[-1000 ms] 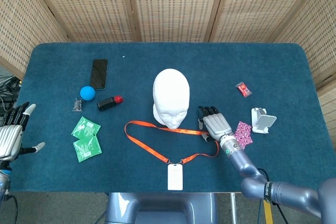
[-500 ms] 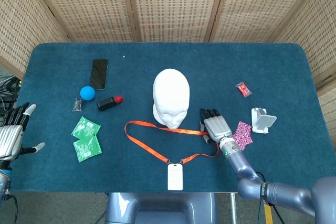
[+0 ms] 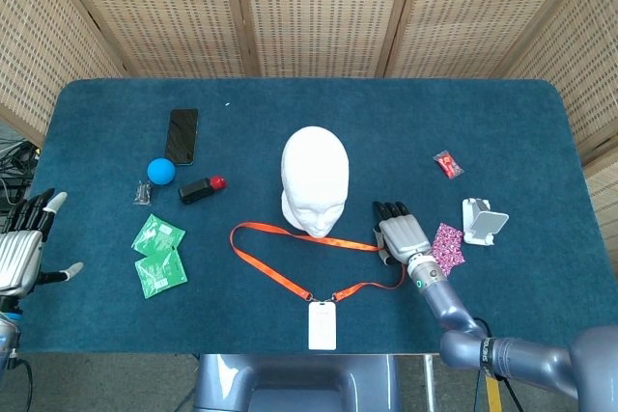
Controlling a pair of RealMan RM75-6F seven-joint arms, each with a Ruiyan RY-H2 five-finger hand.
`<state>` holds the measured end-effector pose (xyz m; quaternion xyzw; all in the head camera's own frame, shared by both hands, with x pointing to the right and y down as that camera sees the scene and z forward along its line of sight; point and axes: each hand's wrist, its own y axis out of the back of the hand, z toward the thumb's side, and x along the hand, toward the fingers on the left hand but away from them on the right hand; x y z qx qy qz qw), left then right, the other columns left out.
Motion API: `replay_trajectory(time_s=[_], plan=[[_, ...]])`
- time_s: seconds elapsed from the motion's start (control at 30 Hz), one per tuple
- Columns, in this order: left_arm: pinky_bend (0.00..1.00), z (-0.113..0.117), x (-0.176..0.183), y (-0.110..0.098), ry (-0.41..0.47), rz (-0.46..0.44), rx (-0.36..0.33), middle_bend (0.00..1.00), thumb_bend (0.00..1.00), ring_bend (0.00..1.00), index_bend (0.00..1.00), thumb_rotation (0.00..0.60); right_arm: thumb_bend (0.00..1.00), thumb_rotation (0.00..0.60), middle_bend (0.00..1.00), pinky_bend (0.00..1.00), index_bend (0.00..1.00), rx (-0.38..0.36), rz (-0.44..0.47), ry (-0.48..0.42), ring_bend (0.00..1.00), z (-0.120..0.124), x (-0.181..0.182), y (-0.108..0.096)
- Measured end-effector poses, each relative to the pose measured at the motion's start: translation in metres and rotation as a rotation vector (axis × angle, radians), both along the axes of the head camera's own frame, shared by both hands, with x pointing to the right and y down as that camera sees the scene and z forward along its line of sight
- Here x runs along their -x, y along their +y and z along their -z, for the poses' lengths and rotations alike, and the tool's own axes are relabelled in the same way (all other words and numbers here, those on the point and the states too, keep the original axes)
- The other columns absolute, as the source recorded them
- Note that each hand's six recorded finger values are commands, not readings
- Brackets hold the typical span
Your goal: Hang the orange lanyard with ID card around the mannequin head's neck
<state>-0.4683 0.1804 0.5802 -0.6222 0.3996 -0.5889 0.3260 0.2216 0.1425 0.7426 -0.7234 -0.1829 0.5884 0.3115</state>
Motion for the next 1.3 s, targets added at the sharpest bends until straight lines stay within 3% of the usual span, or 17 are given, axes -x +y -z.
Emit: replay_trajectory(time_s=[0.4,0.6,0.7,0.97,1.3], plan=[[0.0,-0.007,-0.006,-0.001,0.003,-0.018,0.016,0.0,0.0,0.0,0.0,0.6,0.71,0.6,0.0,0.0,0.67,-0.017,0.002,-0.048,0.0,0.009,0.001,-0.001],[0.0,-0.019,-0.029,-0.016,0.03,-0.074,0.018,0.0,0.0,0.0,0.03,0.6,0.72,0.6,0.0,0.0,0.67,-0.016,-0.005,-0.095,0.0,0.02,0.0,-0.001],[0.0,-0.032,-0.054,-0.031,0.059,-0.132,0.02,0.0,0.03,0.0,0.13,0.6,0.72,0.6,0.0,0.0,0.68,-0.01,-0.016,-0.115,0.0,0.025,-0.001,-0.003],[0.0,-0.092,-0.142,-0.071,0.139,-0.269,0.115,0.0,0.22,0.0,0.35,0.6,0.72,0.6,0.0,0.0,0.7,-0.002,-0.023,-0.131,0.0,0.03,-0.002,-0.008],[0.0,-0.136,-0.218,-0.094,0.152,-0.369,0.16,0.0,0.32,0.0,0.41,0.6,0.72,0.6,0.0,0.0,0.7,0.016,-0.025,-0.149,0.0,0.03,-0.003,-0.01]])
